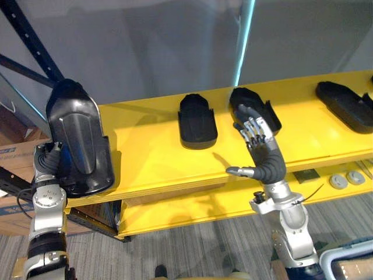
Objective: Walk over and take plastic housings, then place them on the shelf
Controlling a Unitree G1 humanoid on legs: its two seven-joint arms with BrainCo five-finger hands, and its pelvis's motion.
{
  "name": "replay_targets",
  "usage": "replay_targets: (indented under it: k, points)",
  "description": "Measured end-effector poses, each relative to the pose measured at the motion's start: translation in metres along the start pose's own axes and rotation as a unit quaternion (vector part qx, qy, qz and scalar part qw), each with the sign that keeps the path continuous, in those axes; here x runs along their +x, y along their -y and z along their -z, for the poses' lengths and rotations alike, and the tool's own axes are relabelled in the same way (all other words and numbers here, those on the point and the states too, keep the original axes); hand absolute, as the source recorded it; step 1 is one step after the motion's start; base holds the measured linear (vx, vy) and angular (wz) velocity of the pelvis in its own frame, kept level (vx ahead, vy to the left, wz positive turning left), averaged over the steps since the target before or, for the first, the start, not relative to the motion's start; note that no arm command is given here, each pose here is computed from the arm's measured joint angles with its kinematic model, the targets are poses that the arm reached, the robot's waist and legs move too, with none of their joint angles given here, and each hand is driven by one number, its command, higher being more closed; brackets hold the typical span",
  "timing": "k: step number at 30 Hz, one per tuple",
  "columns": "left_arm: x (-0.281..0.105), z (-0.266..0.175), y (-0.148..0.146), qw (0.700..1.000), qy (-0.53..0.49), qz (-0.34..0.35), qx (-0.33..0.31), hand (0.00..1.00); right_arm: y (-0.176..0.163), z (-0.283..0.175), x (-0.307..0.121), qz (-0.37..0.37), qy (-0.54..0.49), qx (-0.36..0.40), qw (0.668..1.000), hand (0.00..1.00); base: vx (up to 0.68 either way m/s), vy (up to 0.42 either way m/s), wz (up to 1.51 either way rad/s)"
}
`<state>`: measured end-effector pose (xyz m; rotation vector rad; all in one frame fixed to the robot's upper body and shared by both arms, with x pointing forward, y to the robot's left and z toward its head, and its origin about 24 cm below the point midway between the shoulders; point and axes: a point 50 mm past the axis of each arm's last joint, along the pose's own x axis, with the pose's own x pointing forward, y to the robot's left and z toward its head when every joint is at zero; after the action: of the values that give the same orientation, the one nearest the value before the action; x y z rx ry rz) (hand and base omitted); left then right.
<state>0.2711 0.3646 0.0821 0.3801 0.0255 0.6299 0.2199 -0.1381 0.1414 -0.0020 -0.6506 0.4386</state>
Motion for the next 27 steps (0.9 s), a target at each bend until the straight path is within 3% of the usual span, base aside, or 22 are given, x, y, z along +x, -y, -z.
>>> replay_targets:
  k: [4,15,19,27]
  points:
    - [0.009,-0.007,0.009,0.999,-0.006,0.033,-0.041,1.0,0.0,-0.003,0.002,-0.024,0.002,-0.001,1.0,0.0,-0.05,0.002,-0.15]
    - [0.027,0.009,-0.008,0.992,-0.116,0.051,-0.019,1.0,-0.012,-0.006,0.007,-0.127,-0.023,0.023,0.991,0.0,-0.02,-0.004,-0.06]
    - [0.033,0.004,-0.032,0.992,-0.121,0.027,-0.009,1.0,-0.016,-0.002,0.007,-0.136,-0.041,0.032,0.989,0.0,0.0,0.0,0.0]
    - [0.039,-0.007,-0.039,0.993,-0.109,0.04,-0.014,1.0,-0.025,-0.006,0.004,-0.155,-0.038,0.052,0.986,0.0,-0.02,-0.012,0.0]
